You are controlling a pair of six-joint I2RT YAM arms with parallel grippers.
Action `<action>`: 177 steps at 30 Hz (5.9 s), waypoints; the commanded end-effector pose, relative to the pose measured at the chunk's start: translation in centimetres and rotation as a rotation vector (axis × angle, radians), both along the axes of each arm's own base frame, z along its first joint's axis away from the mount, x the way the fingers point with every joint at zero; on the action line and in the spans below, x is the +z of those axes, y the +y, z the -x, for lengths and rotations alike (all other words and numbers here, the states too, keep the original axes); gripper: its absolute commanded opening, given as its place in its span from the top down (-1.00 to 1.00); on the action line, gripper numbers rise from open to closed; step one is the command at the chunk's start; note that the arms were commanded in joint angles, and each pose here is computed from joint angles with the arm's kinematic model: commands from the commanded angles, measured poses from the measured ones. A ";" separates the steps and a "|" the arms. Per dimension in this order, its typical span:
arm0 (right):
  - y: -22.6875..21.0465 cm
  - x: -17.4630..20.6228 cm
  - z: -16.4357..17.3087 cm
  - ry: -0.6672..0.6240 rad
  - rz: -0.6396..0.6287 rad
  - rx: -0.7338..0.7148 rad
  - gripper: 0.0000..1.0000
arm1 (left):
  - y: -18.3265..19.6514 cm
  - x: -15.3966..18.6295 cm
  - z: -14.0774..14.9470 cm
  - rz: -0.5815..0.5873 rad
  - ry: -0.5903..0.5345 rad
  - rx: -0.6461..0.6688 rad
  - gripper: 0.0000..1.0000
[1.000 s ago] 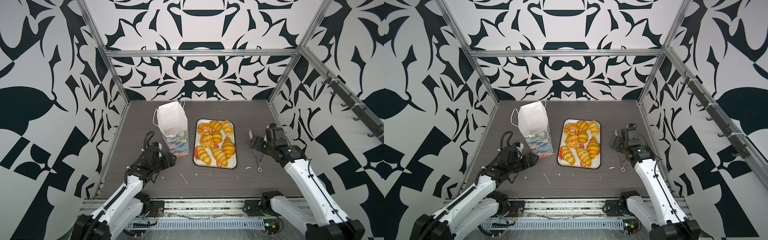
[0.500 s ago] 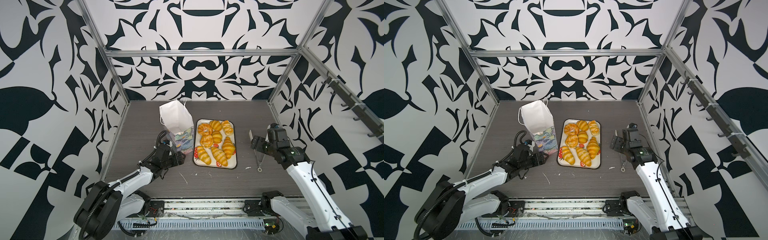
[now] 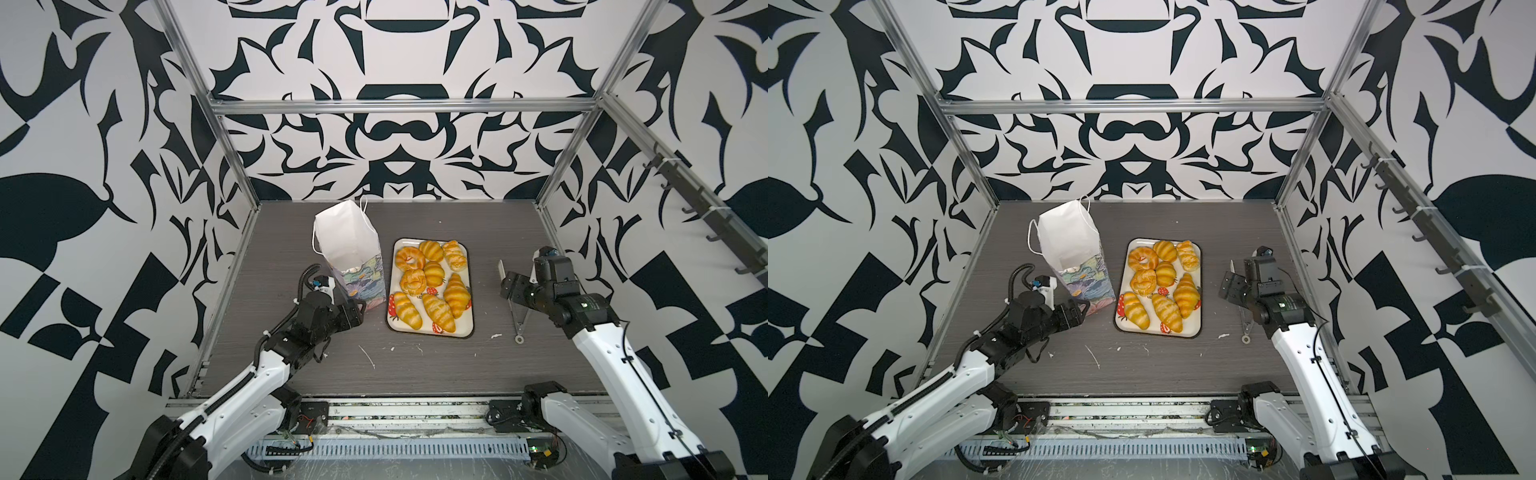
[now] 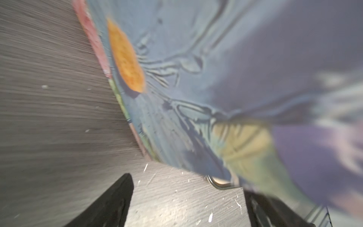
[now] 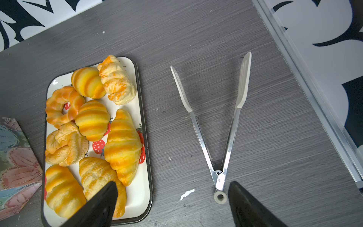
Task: Pack bread into a paper bag
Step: Rotate the paper bag at the center of the table.
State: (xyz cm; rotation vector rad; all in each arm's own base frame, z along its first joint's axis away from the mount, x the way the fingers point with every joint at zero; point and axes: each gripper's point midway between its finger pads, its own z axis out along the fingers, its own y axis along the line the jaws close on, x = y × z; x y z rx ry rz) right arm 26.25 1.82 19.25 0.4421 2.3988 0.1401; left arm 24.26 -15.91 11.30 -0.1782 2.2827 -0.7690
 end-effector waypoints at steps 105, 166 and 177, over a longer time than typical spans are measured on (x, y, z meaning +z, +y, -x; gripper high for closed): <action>2.4 2.1 -2.4 -0.048 -0.057 0.088 -0.77 | 7.2 16.9 -21.7 -0.325 0.071 -0.193 0.07; 2.1 -0.9 -0.2 0.126 -0.036 0.084 -0.75 | 9.0 17.0 -15.8 -0.099 0.057 0.020 0.24; 1.6 -2.6 0.1 0.177 -0.017 0.054 -0.77 | 8.7 17.3 -16.5 -0.094 0.039 -0.001 0.24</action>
